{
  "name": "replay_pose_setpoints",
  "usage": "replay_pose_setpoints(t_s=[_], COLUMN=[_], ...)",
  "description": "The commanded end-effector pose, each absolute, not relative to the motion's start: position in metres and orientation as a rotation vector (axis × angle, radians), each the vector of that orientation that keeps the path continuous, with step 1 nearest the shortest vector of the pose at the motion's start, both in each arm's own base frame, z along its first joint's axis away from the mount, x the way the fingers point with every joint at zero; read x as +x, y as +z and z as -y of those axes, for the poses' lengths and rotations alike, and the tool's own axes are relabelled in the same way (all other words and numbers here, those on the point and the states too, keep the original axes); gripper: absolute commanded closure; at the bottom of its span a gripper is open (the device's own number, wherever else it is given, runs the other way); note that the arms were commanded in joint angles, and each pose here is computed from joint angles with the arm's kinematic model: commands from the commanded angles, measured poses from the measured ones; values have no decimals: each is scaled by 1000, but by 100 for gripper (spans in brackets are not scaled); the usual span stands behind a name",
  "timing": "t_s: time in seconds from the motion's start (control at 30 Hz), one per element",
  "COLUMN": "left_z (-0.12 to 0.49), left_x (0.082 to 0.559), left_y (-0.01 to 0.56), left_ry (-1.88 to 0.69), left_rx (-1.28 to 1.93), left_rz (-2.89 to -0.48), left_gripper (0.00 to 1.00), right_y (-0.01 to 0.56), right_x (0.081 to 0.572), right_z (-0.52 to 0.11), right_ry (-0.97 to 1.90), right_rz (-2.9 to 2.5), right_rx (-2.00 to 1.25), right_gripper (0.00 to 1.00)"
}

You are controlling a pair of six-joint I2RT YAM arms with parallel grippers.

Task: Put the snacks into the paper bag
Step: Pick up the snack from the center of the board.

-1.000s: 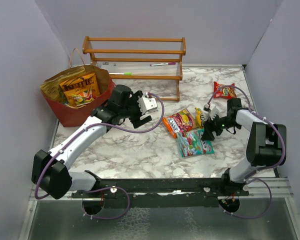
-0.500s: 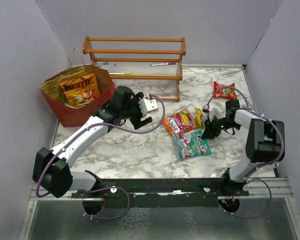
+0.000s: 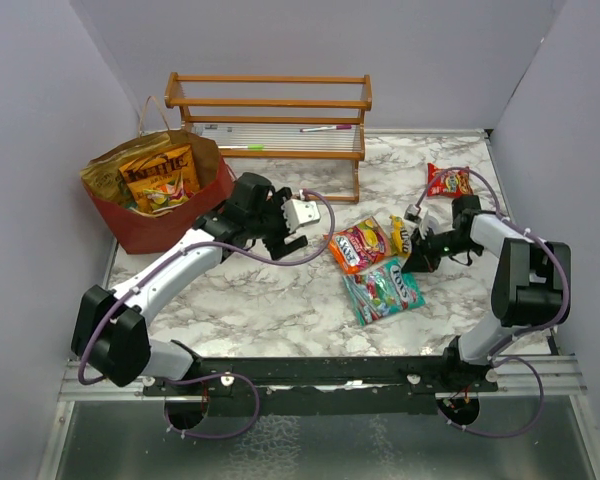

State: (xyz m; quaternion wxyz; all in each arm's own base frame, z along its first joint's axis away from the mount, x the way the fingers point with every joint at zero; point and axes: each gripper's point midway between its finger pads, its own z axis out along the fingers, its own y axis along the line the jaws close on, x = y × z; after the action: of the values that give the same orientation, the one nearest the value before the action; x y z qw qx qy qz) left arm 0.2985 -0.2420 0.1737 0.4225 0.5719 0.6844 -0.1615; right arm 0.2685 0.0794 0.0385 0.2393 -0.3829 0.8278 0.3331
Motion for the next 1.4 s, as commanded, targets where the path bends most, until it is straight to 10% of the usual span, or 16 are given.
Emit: replay_pose_setpoints(t_s=[0.0, 0.8, 1.37], left_z=[264, 418, 435], left_x=[302, 251, 211], left_y=[187, 174, 163], left_ry=[-479, -1403, -1716], left_rx=[1440, 1338, 1348], left_rz=[-1637, -1611, -1556], left_gripper=[15, 16, 62], right_y=[72, 157, 178], right_x=[269, 245, 231], right_z=[-95, -155, -169], right_ry=[978, 841, 805], right_rz=[-2115, -1799, -1714], right_rx=[-1102, -1247, -1236], right_gripper=[99, 99, 99])
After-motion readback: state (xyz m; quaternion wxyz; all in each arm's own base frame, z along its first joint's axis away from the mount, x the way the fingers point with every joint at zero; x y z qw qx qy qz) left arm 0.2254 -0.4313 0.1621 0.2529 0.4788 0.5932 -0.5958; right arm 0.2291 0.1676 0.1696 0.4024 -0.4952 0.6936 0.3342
